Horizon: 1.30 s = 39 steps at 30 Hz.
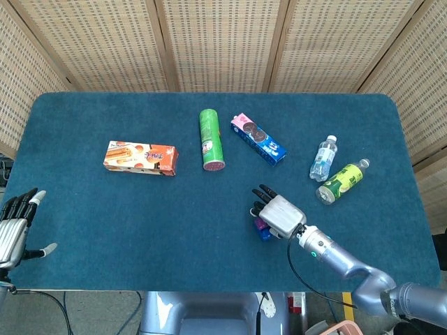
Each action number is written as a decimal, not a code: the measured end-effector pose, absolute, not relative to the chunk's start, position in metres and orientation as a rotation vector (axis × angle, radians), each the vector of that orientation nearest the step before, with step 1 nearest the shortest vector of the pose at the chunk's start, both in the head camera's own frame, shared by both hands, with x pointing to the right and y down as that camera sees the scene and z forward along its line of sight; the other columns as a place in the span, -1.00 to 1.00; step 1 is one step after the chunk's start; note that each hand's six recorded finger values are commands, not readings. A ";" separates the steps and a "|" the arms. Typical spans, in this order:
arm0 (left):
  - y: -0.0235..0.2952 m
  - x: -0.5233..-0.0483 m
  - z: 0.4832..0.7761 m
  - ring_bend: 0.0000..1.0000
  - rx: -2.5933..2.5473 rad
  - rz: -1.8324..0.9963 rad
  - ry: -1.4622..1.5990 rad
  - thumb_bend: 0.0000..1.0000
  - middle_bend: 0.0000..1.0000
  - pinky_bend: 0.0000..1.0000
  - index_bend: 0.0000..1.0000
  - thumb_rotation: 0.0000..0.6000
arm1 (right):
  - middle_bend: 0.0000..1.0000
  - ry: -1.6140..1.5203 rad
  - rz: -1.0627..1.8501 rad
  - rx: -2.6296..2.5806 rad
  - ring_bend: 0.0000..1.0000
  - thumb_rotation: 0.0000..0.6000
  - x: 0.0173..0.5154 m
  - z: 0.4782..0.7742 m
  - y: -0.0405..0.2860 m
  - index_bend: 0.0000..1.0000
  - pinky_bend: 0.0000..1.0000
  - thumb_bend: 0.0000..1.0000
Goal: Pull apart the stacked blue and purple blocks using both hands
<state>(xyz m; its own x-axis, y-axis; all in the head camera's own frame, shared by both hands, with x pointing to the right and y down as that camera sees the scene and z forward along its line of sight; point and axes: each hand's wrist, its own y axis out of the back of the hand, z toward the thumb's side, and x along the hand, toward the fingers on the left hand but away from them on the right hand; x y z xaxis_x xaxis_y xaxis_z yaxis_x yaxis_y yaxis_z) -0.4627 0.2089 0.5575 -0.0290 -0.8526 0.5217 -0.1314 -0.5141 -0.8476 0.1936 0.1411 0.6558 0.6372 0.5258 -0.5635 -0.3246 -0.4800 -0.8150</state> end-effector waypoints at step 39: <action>0.159 -0.439 0.572 -1.00 -1.827 -1.313 1.100 -1.00 -1.00 -1.00 -1.00 1.00 | 0.18 -0.866 0.853 -2.198 -0.69 1.00 0.171 0.623 0.076 0.20 -0.91 -0.31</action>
